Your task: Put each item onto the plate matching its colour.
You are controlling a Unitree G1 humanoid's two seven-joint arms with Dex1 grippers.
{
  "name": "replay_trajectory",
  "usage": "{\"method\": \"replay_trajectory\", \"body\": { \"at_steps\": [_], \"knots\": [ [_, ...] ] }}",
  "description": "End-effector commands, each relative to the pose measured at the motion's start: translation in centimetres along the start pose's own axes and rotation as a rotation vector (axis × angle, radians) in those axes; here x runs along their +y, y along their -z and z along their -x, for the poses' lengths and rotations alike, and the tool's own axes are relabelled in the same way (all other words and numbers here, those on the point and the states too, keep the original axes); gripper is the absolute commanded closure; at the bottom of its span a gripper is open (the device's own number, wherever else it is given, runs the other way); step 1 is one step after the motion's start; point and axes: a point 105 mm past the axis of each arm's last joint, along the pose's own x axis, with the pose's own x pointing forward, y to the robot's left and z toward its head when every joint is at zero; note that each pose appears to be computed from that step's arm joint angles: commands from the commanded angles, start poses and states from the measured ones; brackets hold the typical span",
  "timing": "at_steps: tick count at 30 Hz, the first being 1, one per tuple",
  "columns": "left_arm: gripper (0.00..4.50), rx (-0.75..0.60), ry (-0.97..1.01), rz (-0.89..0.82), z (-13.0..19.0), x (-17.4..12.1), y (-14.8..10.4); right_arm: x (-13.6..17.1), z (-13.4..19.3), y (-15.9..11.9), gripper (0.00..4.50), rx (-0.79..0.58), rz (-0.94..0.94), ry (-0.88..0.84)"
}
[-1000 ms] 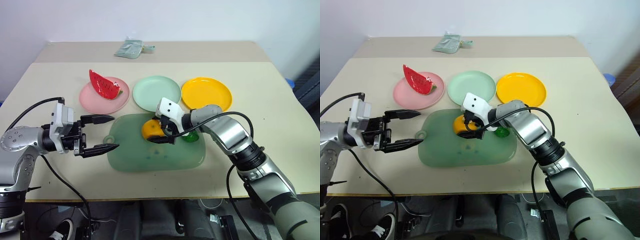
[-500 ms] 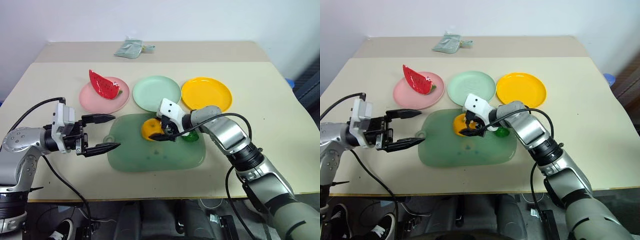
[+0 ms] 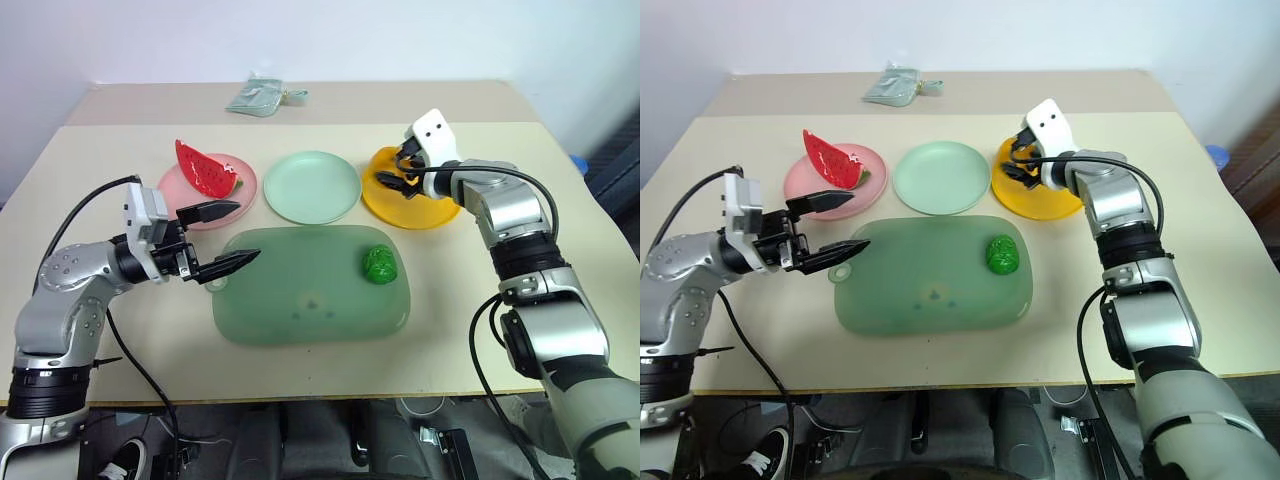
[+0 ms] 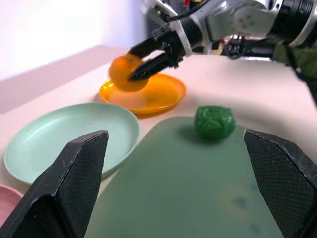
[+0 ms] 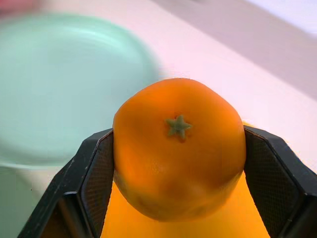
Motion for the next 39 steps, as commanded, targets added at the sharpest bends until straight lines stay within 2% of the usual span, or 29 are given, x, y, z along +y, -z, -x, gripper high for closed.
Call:
{"method": "replay_trajectory", "body": {
  "at_steps": [1,3,5,6,10,13,15,18,19,22,25,29,33,39],
  "knots": [
    [0.00,-0.017,-0.013,-0.056,-0.6,0.3,-0.7,-2.1,0.2,0.4,1.34,-0.002,0.080,0.118],
    [0.00,-0.015,-0.006,-0.057,-0.9,0.1,-0.5,-2.1,0.1,1.6,1.34,0.016,0.018,0.102],
    [0.00,-0.016,0.000,-0.057,-1.0,-0.1,-0.5,-1.9,0.0,1.9,0.31,0.010,-0.043,0.068],
    [0.00,-0.016,0.002,-0.057,-1.1,-0.1,-0.5,-1.8,0.0,2.0,0.03,0.005,-0.074,0.049],
    [0.00,-0.009,0.010,-0.055,-1.1,-0.2,-0.6,-2.9,0.3,0.9,0.03,-0.040,-0.042,0.113],
    [0.00,-0.016,0.018,-0.053,-1.1,-0.2,-0.8,-3.9,1.1,-2.3,0.03,-0.205,-0.061,0.151],
    [0.00,-0.029,0.028,-0.053,-1.1,-0.4,-1.1,-3.6,1.9,-4.2,0.03,-0.314,-0.064,0.099],
    [0.00,-0.047,0.079,-0.022,-0.7,-1.1,-1.5,-0.3,3.5,-5.2,0.03,-0.394,-0.049,-0.157],
    [0.00,-0.053,0.098,-0.007,-0.5,-1.4,-1.6,1.3,4.1,-4.8,0.03,-0.380,-0.070,-0.271],
    [0.00,-0.048,0.146,0.005,0.1,-2.0,-1.8,5.5,6.8,-3.3,0.03,-0.335,0.036,-0.517],
    [0.00,-0.015,0.180,-0.007,0.5,-2.3,-1.4,8.0,9.0,-2.0,0.03,-0.291,0.094,-0.650],
    [0.00,0.012,0.200,-0.001,0.7,-2.5,-1.0,9.0,9.6,0.2,0.03,-0.212,0.151,-0.675],
    [0.00,0.003,0.209,0.008,0.4,-2.7,-0.8,9.1,9.5,2.8,0.03,-0.127,0.127,-0.676],
    [0.00,0.019,0.223,0.002,0.3,-2.9,-0.3,9.5,9.3,4.9,0.03,-0.081,0.143,-0.688]
  ]
}}
